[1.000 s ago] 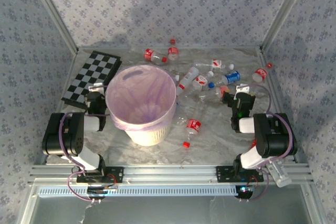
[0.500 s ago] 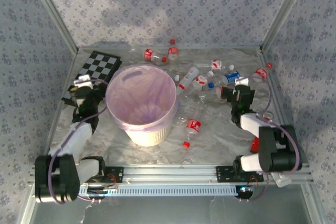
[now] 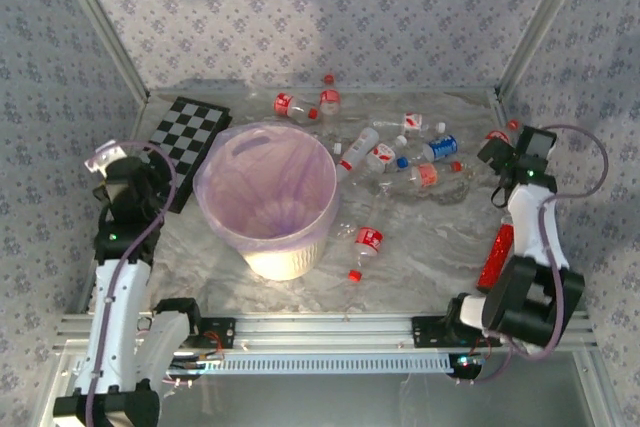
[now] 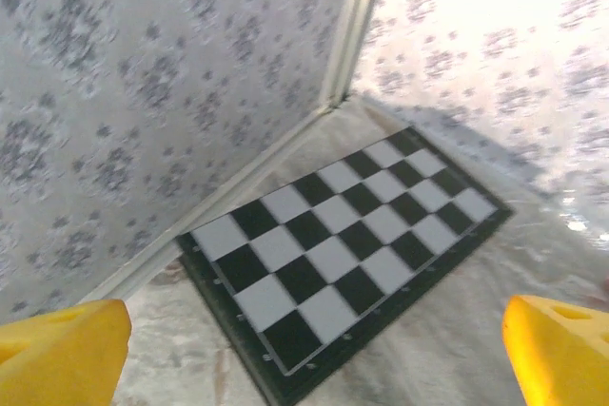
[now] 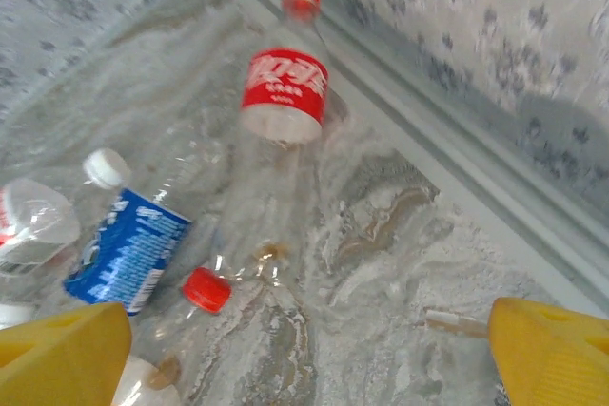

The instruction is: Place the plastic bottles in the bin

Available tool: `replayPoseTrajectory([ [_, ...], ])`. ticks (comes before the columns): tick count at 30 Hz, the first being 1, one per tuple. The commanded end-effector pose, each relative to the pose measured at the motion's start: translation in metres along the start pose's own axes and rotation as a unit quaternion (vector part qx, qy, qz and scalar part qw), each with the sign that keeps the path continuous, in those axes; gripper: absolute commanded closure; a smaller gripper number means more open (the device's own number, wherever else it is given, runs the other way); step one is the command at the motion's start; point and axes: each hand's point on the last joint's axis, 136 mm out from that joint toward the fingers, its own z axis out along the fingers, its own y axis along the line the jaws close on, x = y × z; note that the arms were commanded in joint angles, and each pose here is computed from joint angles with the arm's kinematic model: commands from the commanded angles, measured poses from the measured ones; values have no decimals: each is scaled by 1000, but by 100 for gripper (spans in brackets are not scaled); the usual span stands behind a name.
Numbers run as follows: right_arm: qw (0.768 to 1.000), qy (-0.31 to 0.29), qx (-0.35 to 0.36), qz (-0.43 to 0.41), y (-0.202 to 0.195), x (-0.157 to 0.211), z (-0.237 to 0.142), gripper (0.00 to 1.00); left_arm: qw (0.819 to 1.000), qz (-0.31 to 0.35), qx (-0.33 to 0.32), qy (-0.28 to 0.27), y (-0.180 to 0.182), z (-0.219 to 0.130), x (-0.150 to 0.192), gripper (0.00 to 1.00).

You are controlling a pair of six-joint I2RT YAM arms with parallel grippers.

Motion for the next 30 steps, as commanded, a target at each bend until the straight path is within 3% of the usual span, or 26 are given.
replayPoseTrajectory([
  [1, 995, 65, -51, 47, 16, 6, 21, 5, 997, 11, 53, 58, -22, -13, -3, 0],
  [8, 993, 101, -48, 43, 22, -5, 73, 7, 974, 37, 199, 105, -83, -54, -28, 6],
  [12, 989, 127, -49, 50, 19, -1, 94, 10, 948, 109, 256, 151, -118, -74, -12, 8],
  [19, 981, 174, -79, 33, 41, 14, 120, 20, 920, 204, 262, 210, -143, -66, 31, 8],
  [26, 977, 207, -57, 10, 41, 33, 141, 20, 914, 195, 247, 257, -141, -46, 69, 10],
  [30, 975, 218, -39, 8, 34, 43, 152, 19, 904, 165, 270, 288, -148, -45, 89, 9],
])
